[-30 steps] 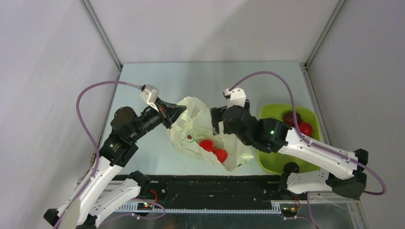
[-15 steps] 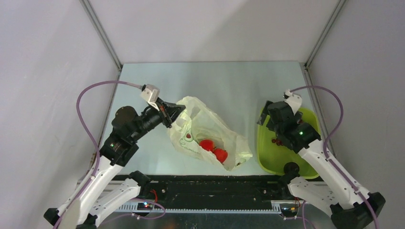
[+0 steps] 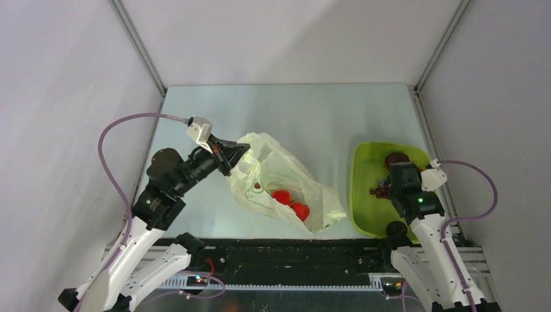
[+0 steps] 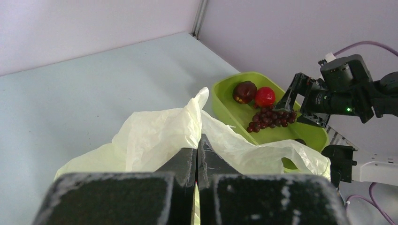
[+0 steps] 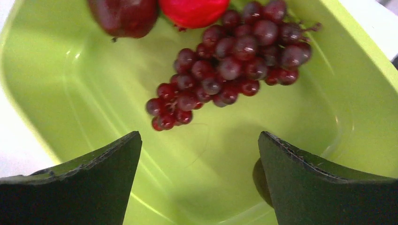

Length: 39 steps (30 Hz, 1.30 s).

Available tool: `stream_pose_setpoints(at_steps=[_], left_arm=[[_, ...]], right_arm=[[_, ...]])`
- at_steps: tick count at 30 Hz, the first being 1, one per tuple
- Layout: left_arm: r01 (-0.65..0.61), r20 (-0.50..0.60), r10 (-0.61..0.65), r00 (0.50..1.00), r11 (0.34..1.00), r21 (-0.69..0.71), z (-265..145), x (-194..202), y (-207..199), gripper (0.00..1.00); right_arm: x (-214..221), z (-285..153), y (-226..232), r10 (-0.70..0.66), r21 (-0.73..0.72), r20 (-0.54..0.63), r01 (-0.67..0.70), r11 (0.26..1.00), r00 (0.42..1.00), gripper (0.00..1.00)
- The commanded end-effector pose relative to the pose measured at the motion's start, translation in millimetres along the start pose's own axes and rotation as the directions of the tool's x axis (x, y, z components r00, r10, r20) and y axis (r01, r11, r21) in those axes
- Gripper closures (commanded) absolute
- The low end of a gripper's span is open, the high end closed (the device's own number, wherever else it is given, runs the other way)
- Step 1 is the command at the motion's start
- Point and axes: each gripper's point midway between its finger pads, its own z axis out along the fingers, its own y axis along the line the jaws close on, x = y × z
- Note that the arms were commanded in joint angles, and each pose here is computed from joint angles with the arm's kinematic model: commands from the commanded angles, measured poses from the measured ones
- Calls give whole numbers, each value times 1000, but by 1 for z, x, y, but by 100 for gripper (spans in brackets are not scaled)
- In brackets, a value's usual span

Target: Place the fake fruits into the plastic bag and tie a complex knot

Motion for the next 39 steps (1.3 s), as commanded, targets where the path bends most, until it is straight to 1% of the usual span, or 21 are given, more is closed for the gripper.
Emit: stream_pose_setpoints(at_steps=[1,2,6,7,11,14,15,17,22,25,31,32,33,34,35,36,37,38,39], left_arm=[[7,32,-8,999,1000,20,0,-6,-4,100],[11,31,-11,999,1000,26,0,-6,-5,100],[17,30,-19,999,999,45,0,-6,-8,100],[19,29,-20,999,998,52,0,-6,-9,100],[23,31,-25,999,998,60,0,-7,-11,100],[22,36,-24,999,998,62,0,-8,-12,100],[23,35,-25,999,998,64,0,-7,-12,100],[23,35,-26,999,997,70,0,-8,-13,100],[27,35,-30,999,996,81,-1,-8,-15,100],[26,35,-29,999,997,78,-1,-8,-15,100],[27,30,-30,999,997,75,1,-6,-14,100],[27,28,-29,999,997,73,1,-6,-13,100],[27,26,-29,999,997,69,1,-5,-12,100],[24,26,-26,999,997,68,2,-5,-12,100],[20,25,-21,999,998,64,2,-5,-11,100],[15,24,-17,1000,998,61,2,-5,-11,100],[7,21,-8,1000,999,51,1,-4,-8,100],[1,17,-1,1000,999,46,1,-3,-7,100],[-14,20,13,1000,999,37,0,-3,-5,100]], right_arm=[[-2,6,-26,138,80,39,-141,987,990,1],[-3,12,-33,163,103,54,-167,981,985,1],[-9,29,-32,202,67,48,-205,976,978,1],[-8,36,-36,213,87,39,-216,973,976,1],[-6,58,-33,221,86,-12,-219,972,975,1],[0,77,-25,169,70,-77,-164,984,983,1],[-2,81,-21,163,56,-77,-159,986,984,2],[7,90,-15,125,36,-127,-122,992,984,4],[19,98,11,30,-48,-160,-38,998,987,7],[22,102,19,-2,-66,-167,-9,998,986,12],[25,105,21,-9,-50,-191,0,999,982,27],[26,105,20,-12,-48,-197,3,999,980,33],[26,105,20,-12,-49,-197,2,999,980,36],[25,105,21,-14,-51,-196,4,999,981,42],[25,105,22,-17,-55,-194,6,998,981,46],[24,104,22,-18,-55,-190,8,998,982,54],[25,102,24,-24,-59,-188,13,998,982,60],[24,100,24,-21,-55,-178,11,998,984,73],[28,96,26,-26,-57,-182,16,998,983,78]])
